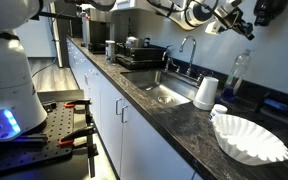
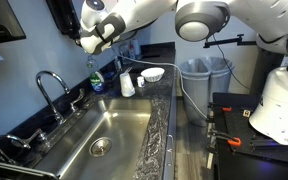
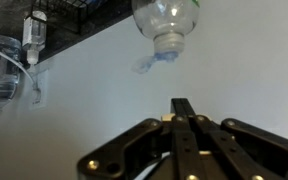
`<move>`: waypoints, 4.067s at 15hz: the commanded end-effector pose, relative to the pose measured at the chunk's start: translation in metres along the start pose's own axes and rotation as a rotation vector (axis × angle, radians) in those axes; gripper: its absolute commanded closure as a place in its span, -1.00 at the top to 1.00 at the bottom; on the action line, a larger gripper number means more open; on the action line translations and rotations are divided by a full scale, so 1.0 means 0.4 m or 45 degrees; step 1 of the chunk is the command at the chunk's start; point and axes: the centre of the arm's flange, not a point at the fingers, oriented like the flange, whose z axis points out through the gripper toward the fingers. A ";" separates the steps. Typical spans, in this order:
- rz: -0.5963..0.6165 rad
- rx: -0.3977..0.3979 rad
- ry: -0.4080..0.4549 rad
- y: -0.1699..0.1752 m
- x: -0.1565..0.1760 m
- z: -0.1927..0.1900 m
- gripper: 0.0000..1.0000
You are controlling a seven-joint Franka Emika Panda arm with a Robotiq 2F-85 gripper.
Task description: Press the switch
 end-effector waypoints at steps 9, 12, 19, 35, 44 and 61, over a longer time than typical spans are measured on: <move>-0.217 0.316 -0.326 0.017 -0.023 -0.204 -1.00; -0.250 0.321 -0.393 0.018 -0.043 -0.232 -1.00; -0.303 0.294 -0.464 -0.021 -0.101 -0.313 -1.00; -0.348 0.270 -0.464 -0.053 -0.153 -0.333 -1.00; -0.403 0.302 -0.570 0.125 -0.216 -0.304 -1.00; -0.582 0.365 -0.865 0.153 -0.492 -0.525 -1.00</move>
